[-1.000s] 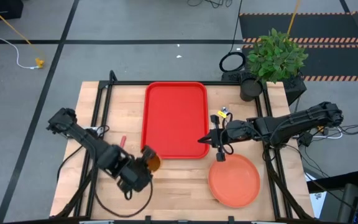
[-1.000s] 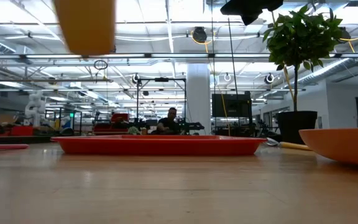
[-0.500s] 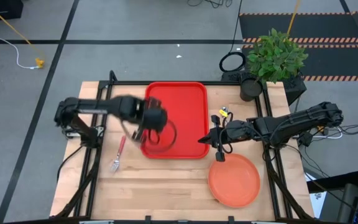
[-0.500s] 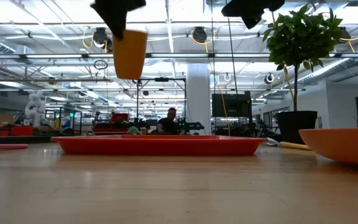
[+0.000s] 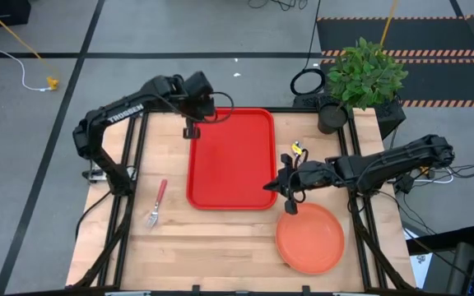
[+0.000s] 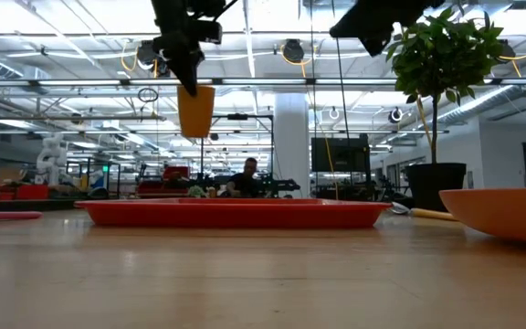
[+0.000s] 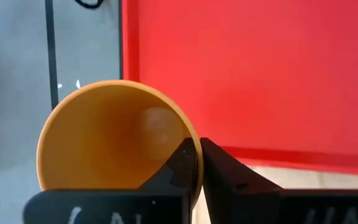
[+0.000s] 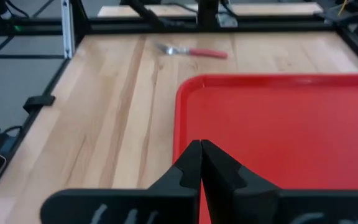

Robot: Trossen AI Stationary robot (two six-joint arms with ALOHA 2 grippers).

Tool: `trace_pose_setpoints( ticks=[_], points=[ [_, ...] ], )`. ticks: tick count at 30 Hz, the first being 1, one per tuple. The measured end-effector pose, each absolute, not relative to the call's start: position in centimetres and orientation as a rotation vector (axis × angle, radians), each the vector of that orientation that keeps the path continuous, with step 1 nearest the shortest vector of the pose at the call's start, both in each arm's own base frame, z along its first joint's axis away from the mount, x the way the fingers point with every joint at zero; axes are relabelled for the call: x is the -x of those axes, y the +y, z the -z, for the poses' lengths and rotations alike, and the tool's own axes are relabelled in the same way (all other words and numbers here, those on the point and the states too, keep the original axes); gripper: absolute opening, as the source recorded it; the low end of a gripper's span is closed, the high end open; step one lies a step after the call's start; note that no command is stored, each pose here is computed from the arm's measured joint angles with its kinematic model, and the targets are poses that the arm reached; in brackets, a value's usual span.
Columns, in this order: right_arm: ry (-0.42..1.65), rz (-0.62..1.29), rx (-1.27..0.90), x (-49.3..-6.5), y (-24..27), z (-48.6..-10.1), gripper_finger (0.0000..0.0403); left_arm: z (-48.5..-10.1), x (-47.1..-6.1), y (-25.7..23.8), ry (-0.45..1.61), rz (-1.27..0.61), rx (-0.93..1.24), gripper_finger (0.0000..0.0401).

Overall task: Pick and place plate/cup/fork/spoon on tray
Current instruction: Put the yellow cup on the red serving tray

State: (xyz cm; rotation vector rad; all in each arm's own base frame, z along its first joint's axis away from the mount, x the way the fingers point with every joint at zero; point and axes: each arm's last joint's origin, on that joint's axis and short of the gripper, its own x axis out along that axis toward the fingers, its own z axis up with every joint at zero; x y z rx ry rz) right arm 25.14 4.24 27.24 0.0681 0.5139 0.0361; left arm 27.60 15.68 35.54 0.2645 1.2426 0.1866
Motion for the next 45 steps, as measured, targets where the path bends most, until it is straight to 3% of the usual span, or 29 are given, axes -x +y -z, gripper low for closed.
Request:
trace_pose_setpoints(
  ticks=[14,30,45],
  points=[
    [0.545,-0.025,-0.094,-24.9,4.2,-26.0,0.0000,-34.9,-27.0,19.3,1.188,-0.184,-0.266,0.0016],
    [0.542,-0.019,-0.121,-24.9,4.2,-26.0,0.0000,-29.4,-29.0,23.3,1.285,-0.143,-0.142,0.0010],
    [0.546,-0.075,-0.105,-24.6,5.6,-26.0,0.0000,-26.4,-29.3,26.2,1.303,-0.238,-0.013,0.0019]
  ],
)
